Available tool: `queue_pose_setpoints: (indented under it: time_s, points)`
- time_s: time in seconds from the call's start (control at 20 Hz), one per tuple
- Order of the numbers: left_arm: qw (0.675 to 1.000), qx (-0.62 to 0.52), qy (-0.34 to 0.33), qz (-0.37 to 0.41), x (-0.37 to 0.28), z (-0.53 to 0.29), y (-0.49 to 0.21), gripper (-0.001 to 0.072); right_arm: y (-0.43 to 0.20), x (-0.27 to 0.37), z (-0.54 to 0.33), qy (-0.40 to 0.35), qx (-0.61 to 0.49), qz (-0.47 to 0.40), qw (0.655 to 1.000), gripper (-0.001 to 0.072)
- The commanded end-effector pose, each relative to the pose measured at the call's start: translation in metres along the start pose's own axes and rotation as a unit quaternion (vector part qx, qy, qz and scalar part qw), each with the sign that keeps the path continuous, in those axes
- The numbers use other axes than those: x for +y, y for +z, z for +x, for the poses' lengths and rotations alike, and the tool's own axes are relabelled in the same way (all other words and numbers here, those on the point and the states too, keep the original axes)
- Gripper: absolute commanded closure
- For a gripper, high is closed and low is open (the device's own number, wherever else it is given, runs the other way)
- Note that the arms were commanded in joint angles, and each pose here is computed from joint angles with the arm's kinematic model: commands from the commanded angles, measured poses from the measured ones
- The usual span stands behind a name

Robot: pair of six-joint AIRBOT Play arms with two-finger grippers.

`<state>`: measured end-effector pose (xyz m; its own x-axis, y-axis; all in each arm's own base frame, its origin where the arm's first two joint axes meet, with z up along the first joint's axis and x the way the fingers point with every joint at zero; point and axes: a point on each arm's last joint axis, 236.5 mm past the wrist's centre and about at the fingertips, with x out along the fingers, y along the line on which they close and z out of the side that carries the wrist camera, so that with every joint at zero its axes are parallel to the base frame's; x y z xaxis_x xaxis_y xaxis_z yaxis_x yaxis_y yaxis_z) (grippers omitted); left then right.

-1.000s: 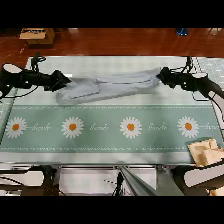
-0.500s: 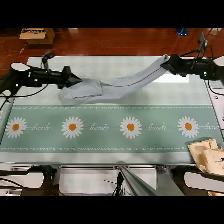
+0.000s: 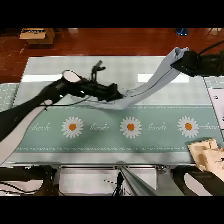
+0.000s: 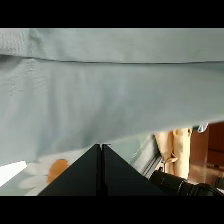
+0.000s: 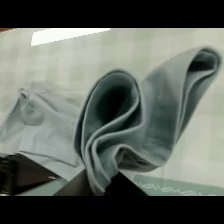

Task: Fold the shirts.

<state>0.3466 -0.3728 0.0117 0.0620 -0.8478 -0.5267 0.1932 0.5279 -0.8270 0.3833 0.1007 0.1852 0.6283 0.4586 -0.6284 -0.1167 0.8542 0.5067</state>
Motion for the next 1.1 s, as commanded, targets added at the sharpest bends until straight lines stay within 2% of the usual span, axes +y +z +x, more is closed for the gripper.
queue_pose_setpoints:
  time_s: [0.0, 0.15, 0.3, 0.4, 0.55, 0.7, 0.9, 1.05]
  points:
    - [1.0, -0.011, -0.003, 0.009, -0.035, 0.053, -0.029, 0.0682, -0.017, 0.029, -0.033, 0.005, -0.001, -0.003, 1.0, 0.0682]
    - [0.999, -0.039, -0.004, -0.004, -0.048, 0.089, -0.042, 0.0682, -0.033, 0.06, -0.055, 0.031, -0.001, -0.009, 0.999, 0.0682]
    - [0.998, -0.007, -0.018, -0.055, -0.048, 0.123, -0.076, 0.0682, -0.043, 0.076, -0.072, 0.045, -0.004, -0.011, 0.999, 0.0682]
    - [0.998, 0.01, -0.018, -0.054, -0.047, 0.129, -0.088, 0.0682, -0.046, 0.07, -0.079, 0.03, -0.006, -0.014, 0.999, 0.0682]
    - [0.999, -0.027, -0.027, -0.007, -0.053, 0.097, -0.05, 0.0683, -0.054, 0.034, -0.079, -0.046, 0.013, -0.032, 0.998, 0.0682]
    - [0.991, -0.115, -0.007, 0.074, -0.062, 0.008, 0.022, 0.0684, -0.051, 0.014, -0.07, -0.083, 0.021, -0.057, 0.995, 0.0682]
    - [0.95, -0.259, 0.058, 0.163, -0.066, -0.181, 0.093, 0.0683, -0.046, 0.03, -0.01, -0.013, 0.052, -0.041, 0.998, 0.0683]
    - [0.92, -0.325, 0.134, 0.175, -0.045, -0.307, 0.089, 0.0683, -0.055, 0.05, 0.058, 0.016, 0.07, -0.053, 0.996, 0.0683]
